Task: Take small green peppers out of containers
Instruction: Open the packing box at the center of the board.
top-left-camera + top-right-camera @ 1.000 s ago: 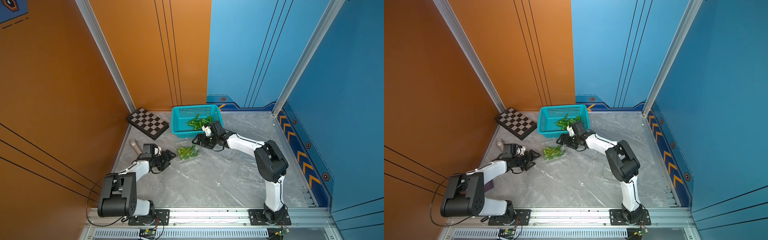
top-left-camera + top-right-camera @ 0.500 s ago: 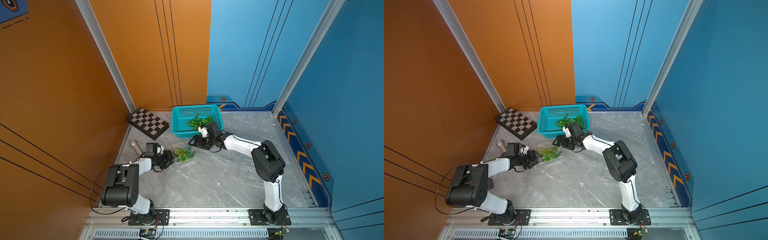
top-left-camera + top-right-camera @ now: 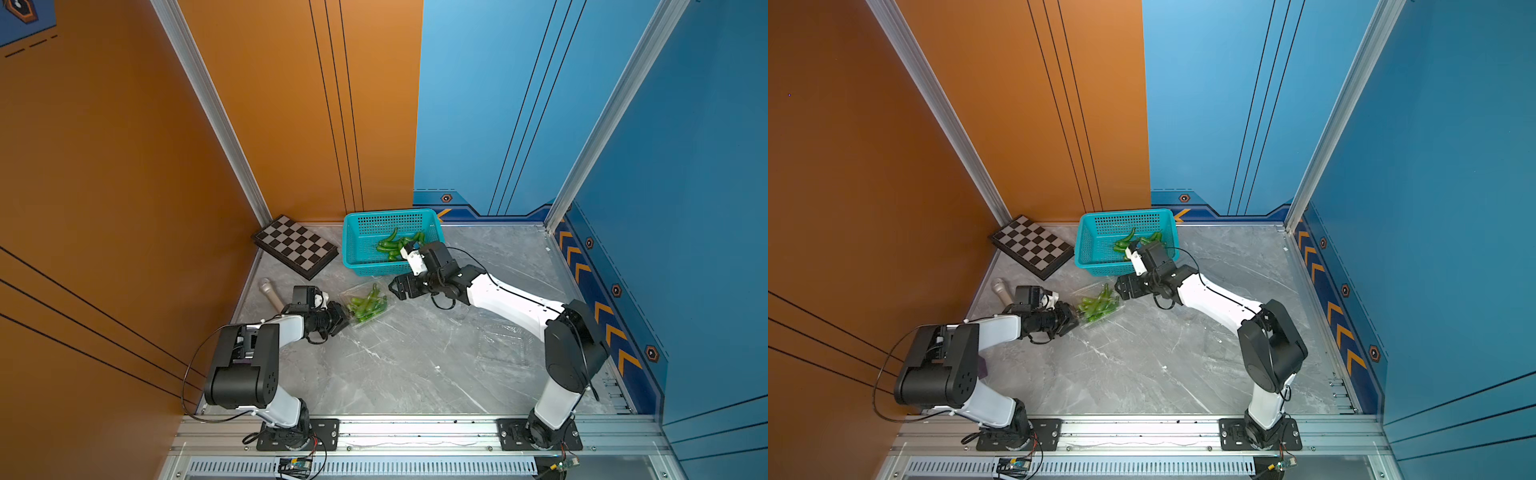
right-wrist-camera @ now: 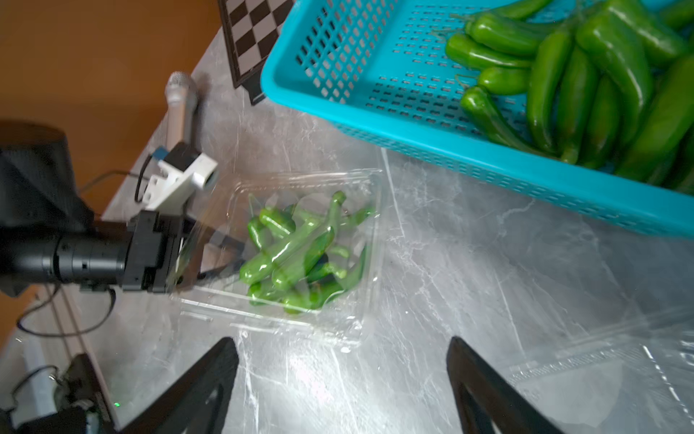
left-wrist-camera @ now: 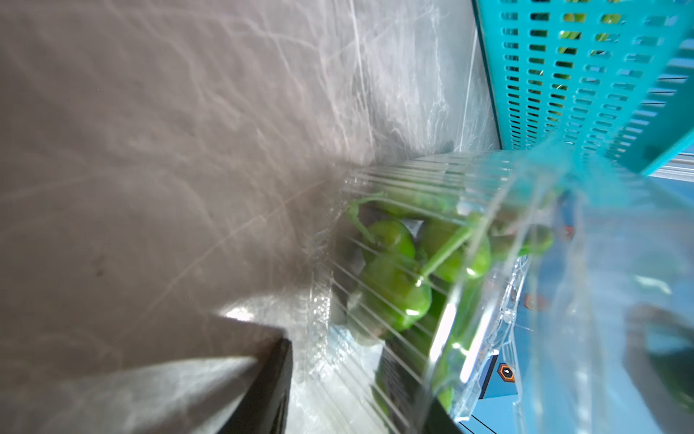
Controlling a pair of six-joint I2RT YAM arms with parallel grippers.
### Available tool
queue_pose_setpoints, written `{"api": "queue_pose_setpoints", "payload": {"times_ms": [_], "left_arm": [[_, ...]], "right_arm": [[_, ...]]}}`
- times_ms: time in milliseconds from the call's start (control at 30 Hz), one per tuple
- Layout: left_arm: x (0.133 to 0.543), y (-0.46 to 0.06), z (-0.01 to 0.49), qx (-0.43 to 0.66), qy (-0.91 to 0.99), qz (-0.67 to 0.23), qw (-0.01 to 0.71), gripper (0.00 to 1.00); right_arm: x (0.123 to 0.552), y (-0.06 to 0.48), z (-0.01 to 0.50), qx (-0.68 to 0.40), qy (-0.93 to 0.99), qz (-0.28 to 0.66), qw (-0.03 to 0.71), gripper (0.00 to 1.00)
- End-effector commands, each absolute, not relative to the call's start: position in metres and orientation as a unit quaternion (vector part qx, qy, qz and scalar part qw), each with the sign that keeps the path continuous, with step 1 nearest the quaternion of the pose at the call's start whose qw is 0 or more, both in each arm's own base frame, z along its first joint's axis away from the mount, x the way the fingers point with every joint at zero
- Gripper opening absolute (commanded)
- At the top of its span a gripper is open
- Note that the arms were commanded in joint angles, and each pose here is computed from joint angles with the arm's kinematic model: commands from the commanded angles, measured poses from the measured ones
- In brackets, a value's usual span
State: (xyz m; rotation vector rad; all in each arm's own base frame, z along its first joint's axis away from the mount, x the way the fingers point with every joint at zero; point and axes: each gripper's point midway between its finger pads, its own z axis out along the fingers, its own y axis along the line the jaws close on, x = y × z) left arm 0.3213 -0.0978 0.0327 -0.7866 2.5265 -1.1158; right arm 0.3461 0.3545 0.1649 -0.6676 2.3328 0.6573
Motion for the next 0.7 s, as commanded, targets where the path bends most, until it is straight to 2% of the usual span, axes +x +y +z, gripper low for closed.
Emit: {"api": "queue_pose_setpoints", "payload": {"times_ms": [0, 100, 333, 667], "left_arm": [[0.322, -0.096, 0.029, -0.270, 0.876, -0.379, 0.127, 0.43], [0.323, -0.096, 0.030, -0.267, 0.879, -0.374, 0.127, 0.43], [0.321, -0.097, 0.029, -0.267, 0.879, -0.375, 0.123, 0.43], [0.321, -0.098, 0.028, -0.268, 0.880, -0.374, 0.119, 0.43]], "right_arm": [[0.324, 0.340, 0.136, -0.360, 0.880, 0.073, 0.302, 0.88], [0.315, 0.347, 0.119, -0.419, 0.856, -0.001, 0.304, 0.88], [0.324, 0.359, 0.105, -0.450, 0.827, -0.072, 0.330, 0.88], [0.322, 0.378, 0.111, -0.464, 0.814, -0.048, 0.345, 0.87]]}}
